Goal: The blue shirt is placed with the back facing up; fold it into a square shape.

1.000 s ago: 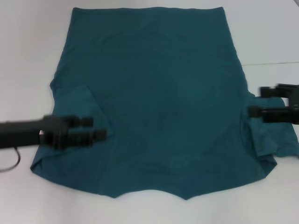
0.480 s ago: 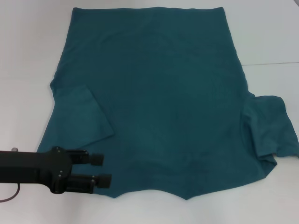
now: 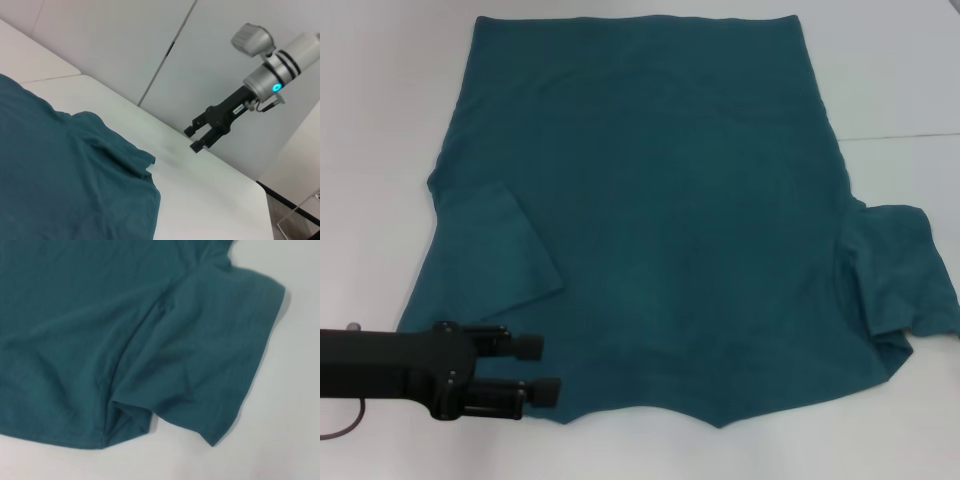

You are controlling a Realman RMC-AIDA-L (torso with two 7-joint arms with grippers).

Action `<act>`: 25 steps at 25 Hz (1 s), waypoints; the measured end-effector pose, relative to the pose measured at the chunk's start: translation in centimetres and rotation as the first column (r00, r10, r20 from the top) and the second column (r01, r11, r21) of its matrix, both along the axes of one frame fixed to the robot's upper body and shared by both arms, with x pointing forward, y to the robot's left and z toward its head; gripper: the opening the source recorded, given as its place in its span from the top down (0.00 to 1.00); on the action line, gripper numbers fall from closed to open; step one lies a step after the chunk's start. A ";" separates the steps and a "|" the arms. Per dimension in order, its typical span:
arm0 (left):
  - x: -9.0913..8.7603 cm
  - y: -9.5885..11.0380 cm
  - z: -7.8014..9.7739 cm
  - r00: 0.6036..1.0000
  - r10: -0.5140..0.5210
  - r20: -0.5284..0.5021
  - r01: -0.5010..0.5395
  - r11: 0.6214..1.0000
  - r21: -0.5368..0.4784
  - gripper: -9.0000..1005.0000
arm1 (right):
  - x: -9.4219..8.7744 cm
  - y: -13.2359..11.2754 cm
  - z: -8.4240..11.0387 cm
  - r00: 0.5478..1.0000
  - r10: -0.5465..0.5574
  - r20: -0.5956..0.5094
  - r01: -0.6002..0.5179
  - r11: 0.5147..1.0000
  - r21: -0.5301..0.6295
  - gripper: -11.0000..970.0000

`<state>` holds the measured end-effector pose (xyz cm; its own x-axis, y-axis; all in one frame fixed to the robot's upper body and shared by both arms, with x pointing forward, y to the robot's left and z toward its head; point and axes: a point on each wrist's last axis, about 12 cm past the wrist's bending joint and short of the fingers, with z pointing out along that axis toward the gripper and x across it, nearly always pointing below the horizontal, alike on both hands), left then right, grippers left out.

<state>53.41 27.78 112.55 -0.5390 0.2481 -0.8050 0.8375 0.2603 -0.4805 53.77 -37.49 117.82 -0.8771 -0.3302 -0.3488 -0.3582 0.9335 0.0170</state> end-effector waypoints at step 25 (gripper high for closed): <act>0.4 -0.9 -0.5 1.000 0.022 -0.004 -0.022 1.000 0.002 0.20 | 3.6 2.1 -5.4 0.999 -0.045 0.019 0.045 0.999 -0.008 0.09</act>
